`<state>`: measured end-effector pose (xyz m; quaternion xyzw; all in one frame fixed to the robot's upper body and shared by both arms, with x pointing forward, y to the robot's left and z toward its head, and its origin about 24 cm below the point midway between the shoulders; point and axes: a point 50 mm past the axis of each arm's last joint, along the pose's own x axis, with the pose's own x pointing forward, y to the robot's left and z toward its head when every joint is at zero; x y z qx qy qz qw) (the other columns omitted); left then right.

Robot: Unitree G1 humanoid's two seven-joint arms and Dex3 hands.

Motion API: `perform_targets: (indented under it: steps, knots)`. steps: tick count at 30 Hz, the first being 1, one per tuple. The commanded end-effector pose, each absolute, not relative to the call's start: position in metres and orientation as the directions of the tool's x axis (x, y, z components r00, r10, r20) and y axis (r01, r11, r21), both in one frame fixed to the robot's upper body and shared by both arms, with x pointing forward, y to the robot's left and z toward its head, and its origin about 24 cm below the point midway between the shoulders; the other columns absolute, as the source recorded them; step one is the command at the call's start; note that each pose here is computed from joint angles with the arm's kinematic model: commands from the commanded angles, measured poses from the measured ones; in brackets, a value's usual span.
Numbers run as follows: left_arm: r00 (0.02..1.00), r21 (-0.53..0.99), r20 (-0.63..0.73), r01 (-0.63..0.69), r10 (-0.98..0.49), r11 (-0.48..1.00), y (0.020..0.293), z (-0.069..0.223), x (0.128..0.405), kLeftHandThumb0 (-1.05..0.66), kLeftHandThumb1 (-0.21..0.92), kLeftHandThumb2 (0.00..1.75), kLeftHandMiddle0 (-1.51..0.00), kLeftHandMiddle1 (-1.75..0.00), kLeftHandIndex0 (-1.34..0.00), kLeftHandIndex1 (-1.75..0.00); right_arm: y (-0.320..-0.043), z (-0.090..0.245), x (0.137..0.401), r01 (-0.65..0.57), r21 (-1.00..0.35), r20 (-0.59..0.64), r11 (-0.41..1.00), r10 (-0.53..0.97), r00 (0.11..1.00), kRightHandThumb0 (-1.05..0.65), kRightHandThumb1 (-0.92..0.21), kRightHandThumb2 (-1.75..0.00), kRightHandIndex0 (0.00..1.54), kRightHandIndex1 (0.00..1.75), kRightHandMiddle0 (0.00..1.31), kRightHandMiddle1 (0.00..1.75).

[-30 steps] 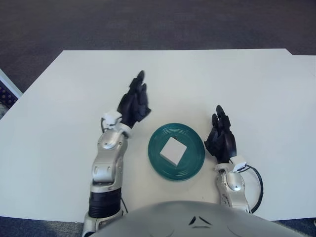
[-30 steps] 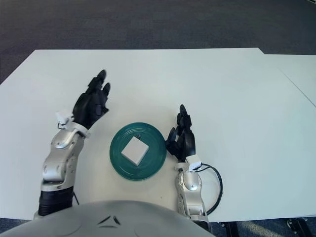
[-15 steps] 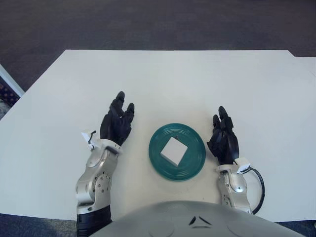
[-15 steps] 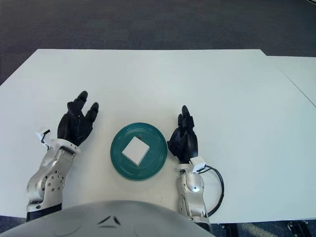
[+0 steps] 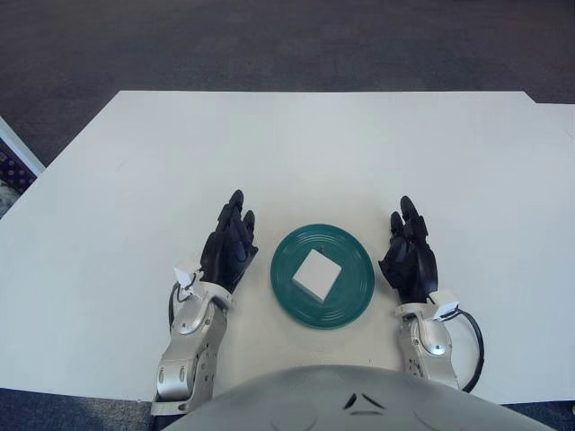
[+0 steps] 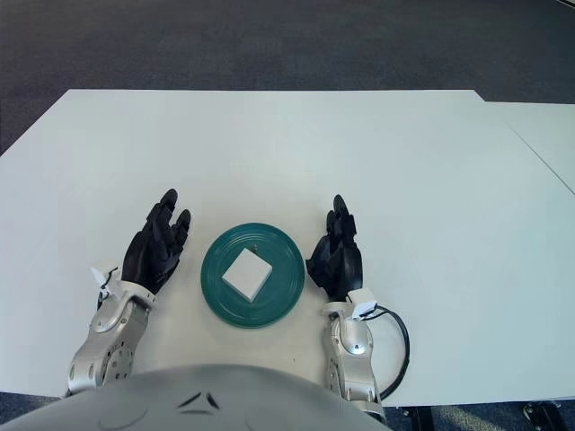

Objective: Put the charger into the plate.

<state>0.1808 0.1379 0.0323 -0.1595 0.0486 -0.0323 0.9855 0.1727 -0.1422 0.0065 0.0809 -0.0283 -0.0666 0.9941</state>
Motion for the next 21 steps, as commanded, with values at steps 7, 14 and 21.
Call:
perform_targets:
  steps: [7, 14, 21]
  knots:
    - [0.998, -0.188, -0.061, -0.007, -0.005, 0.982, 0.117, 0.014, 0.173, -1.05, 0.92, 0.99, 0.00, 0.00, 0.00, 0.00, -0.144, -0.006, 0.164, 0.115, 0.159, -0.064, 0.981, -0.106, 0.992, -0.95, -0.92, -0.95, 0.01, 0.00, 0.00, 0.20]
    - [0.999, -0.193, -0.026, -0.048, 0.044, 0.980, 0.104, 0.018, 0.170, -1.05, 0.92, 0.96, 0.00, 0.00, 0.00, 0.00, -0.145, -0.005, 0.164, 0.096, 0.161, -0.076, 0.982, -0.085, 0.994, -0.94, -0.92, -0.96, 0.01, 0.00, 0.00, 0.22]
    - [0.997, -0.214, 0.030, -0.067, 0.075, 0.974, 0.097, 0.021, 0.171, -1.05, 0.92, 0.95, 0.00, 0.00, -0.03, -0.02, -0.146, -0.004, 0.163, 0.095, 0.161, -0.068, 0.982, -0.085, 0.994, -0.95, -0.92, -0.95, 0.00, 0.00, 0.00, 0.20]
